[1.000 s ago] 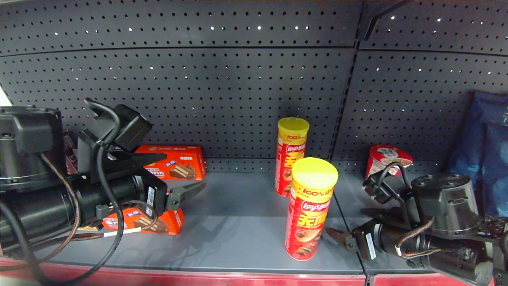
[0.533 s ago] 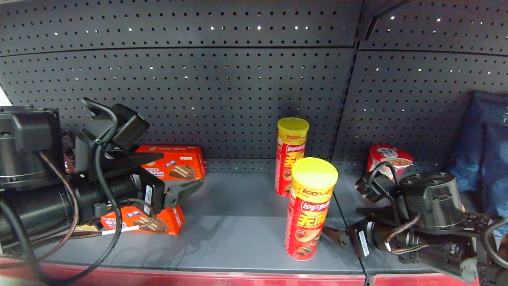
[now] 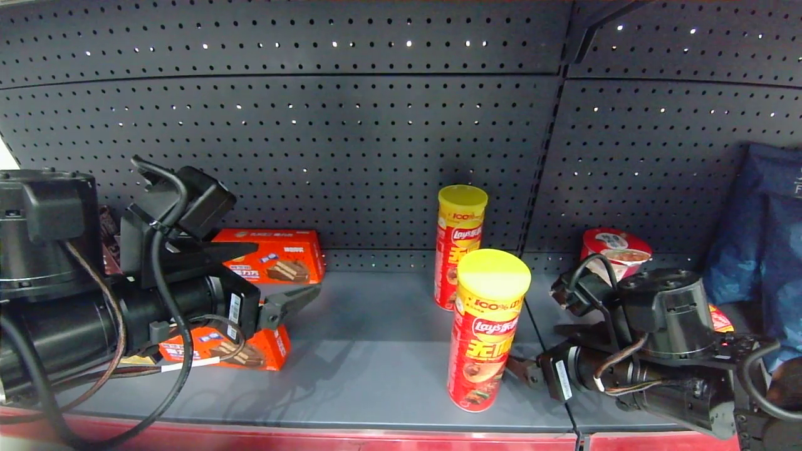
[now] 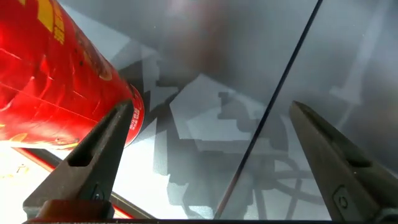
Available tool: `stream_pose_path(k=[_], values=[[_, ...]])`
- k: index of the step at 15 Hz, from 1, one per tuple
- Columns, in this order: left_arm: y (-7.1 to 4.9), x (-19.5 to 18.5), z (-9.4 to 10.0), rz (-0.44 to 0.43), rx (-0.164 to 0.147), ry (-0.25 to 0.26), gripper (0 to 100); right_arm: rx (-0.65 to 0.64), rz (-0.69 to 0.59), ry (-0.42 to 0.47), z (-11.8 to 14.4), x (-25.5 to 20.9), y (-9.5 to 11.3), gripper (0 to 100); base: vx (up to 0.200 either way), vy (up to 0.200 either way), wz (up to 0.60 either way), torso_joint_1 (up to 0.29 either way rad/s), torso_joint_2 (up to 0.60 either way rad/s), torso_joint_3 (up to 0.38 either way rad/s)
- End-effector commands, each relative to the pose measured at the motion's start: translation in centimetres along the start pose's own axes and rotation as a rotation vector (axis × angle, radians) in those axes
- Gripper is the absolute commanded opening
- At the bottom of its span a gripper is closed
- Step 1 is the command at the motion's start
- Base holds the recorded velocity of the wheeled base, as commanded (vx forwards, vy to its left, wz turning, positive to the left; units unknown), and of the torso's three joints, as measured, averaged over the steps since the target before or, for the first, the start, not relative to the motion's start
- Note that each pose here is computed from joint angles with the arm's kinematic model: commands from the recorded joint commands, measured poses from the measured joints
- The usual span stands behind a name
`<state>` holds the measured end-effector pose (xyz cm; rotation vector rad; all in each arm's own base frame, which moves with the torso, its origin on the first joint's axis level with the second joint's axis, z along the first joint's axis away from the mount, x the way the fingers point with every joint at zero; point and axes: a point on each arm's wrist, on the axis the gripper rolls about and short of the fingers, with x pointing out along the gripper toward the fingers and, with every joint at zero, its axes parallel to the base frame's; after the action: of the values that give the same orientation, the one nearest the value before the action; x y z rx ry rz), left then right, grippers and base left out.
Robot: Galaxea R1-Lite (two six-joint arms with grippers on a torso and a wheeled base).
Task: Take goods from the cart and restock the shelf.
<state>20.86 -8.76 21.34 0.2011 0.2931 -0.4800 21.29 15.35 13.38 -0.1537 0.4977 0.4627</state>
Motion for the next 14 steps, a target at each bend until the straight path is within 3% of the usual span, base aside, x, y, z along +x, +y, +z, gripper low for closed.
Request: stream_pose_path(k=[1,14], values=[[-0.04,0.16,-0.23,-0.002,0.001,0.009,100,-0.002,0.005,-0.002,0.02,-0.03,0.14,100,0.0,0.0,0.0,0.0,0.0,0.0],[0.03,0.18,-0.95,0.005,-0.004,0.002,100,-0.013,0.022,-0.007,0.43,0.86,0.93,100,0.0,0.0,0.0,0.0,0.0,0.0]])
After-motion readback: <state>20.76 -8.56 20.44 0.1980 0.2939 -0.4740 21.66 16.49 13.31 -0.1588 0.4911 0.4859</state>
